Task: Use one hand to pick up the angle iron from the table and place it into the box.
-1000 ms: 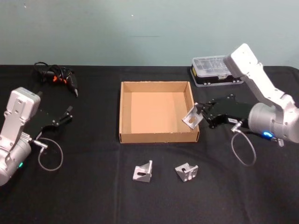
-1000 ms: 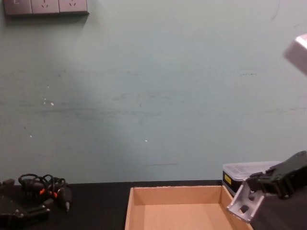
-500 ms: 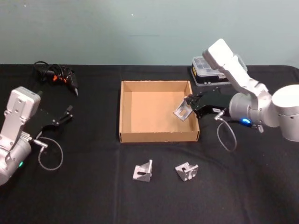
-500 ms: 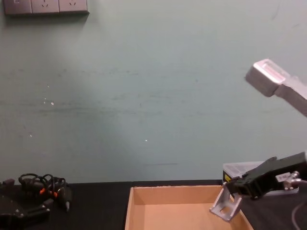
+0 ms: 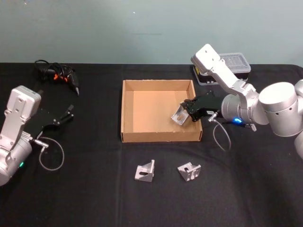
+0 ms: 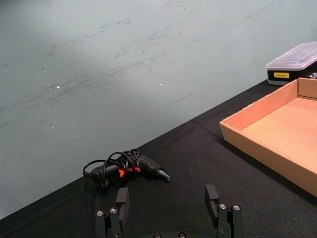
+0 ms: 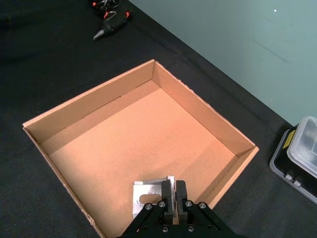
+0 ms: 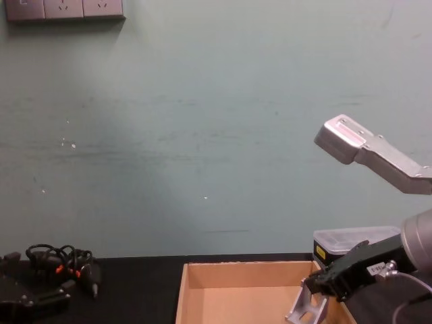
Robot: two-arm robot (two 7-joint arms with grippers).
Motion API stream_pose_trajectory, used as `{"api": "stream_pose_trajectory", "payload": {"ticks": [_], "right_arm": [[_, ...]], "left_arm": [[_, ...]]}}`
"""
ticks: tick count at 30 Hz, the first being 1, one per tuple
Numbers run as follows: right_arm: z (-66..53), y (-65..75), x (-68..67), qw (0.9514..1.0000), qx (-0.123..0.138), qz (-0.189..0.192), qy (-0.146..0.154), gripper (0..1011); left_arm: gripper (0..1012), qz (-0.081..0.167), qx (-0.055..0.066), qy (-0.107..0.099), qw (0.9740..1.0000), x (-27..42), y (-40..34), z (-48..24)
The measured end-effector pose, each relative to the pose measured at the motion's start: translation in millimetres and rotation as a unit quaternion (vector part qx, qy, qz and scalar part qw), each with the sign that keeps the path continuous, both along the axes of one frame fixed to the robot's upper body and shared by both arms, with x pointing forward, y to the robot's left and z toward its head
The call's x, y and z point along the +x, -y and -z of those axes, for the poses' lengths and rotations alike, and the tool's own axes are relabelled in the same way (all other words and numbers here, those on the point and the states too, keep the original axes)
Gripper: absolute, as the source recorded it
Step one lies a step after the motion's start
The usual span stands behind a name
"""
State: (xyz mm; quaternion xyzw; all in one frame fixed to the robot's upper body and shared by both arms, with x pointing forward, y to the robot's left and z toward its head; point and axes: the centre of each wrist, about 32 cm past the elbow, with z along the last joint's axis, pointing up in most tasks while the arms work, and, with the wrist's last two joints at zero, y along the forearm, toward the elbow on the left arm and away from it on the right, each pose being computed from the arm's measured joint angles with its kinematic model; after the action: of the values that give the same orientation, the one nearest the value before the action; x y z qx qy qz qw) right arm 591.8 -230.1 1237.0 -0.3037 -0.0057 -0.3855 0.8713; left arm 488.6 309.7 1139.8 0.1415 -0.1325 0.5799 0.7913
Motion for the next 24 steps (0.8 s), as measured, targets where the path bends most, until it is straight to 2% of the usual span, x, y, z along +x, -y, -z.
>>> {"api": "stream_pose_trajectory", "payload": {"ticks": [16,24], "right_arm": [[4.9,-4.5,5.5,0.9999,-0.010,-0.002,-0.008,71],[5.0,-1.9,3.0,0.9999,-0.010,0.005,-0.001,302]], "left_arm": [[1000,0.000,0.000,0.000,1.0000,0.0,0.0,0.0],[1000,0.000,0.000,0.000,1.0000,0.0,0.0,0.0]]}}
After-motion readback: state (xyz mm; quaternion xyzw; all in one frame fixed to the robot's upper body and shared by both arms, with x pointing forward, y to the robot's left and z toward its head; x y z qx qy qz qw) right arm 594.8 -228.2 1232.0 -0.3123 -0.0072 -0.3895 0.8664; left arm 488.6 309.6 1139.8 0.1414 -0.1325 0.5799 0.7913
